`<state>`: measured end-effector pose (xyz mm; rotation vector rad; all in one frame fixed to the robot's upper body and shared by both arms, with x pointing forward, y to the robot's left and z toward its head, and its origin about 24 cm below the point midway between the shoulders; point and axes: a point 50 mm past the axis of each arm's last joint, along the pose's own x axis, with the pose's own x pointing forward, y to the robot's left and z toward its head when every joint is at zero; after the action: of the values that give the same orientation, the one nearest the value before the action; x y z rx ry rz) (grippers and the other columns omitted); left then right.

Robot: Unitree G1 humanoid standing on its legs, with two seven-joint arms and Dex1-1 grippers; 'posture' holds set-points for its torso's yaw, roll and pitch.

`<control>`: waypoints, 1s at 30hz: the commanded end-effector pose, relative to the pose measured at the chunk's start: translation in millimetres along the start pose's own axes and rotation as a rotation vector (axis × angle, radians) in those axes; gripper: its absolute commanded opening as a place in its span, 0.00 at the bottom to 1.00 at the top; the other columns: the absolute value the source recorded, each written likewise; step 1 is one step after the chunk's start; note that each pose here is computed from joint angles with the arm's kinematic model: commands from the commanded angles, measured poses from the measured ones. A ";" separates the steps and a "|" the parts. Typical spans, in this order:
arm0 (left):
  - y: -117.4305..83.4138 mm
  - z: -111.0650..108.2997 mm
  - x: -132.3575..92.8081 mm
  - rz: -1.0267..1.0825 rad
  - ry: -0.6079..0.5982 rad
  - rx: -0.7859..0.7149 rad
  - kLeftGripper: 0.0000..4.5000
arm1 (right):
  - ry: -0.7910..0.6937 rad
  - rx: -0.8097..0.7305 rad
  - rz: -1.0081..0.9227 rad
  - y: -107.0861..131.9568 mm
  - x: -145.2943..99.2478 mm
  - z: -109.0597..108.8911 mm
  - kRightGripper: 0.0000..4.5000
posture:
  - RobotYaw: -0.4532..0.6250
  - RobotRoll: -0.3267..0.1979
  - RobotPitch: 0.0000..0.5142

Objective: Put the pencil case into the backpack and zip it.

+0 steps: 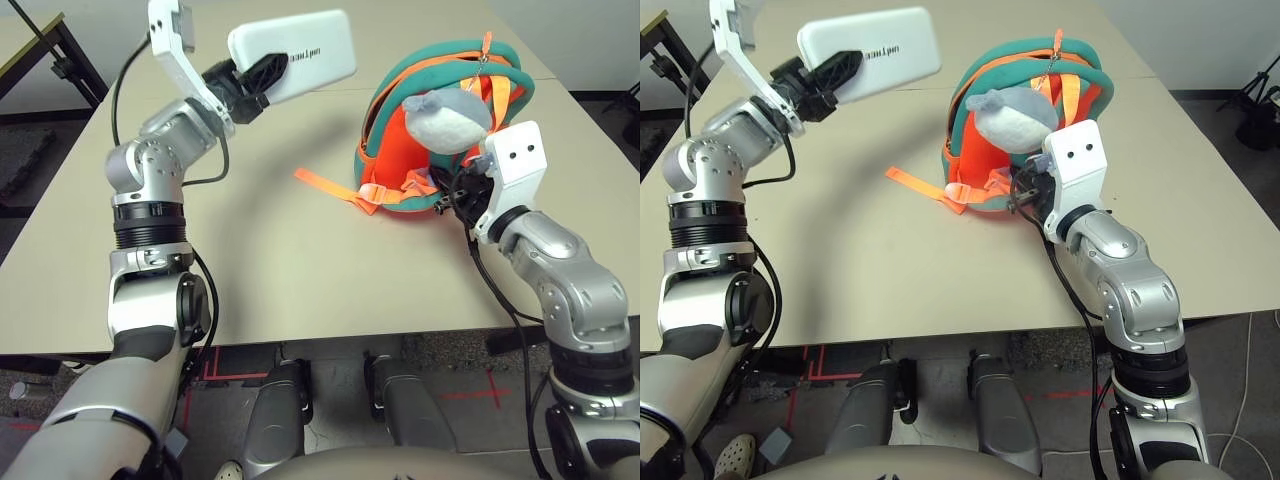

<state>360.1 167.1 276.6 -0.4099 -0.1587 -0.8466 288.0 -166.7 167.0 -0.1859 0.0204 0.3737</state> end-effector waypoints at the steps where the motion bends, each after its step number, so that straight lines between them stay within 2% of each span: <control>1: -13.9 17.2 -2.8 -0.124 -0.039 -0.012 0.28 | 0.082 0.009 0.043 5.4 6.8 -18.9 0.09 | 0.30 0.62 0.32; 11: -16.6 13.0 -8.6 -0.182 -0.006 -0.076 0.28 | 0.082 -0.003 0.069 8.8 14.4 -21.5 0.09 | 0.31 0.62 0.31; 18: -16.8 -1.5 -7.3 -0.208 0.078 -0.073 0.28 | 0.080 -0.011 0.069 7.7 16.1 -21.0 0.09 | 0.31 0.62 0.32; 25: 0.4 -26.9 1.8 -0.158 0.214 0.018 0.28 | 0.075 -0.016 0.074 8.2 18.1 -18.7 0.09 | 0.31 0.62 0.33; 30: 4.9 -28.3 13.3 -0.155 0.235 0.095 0.28 | 0.072 -0.019 0.074 8.4 18.2 -17.0 0.09 | 0.30 0.62 0.33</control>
<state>367.9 154.9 252.0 -0.2684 -0.0288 -1.0254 302.7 -162.1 161.8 -0.2251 0.0213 0.3981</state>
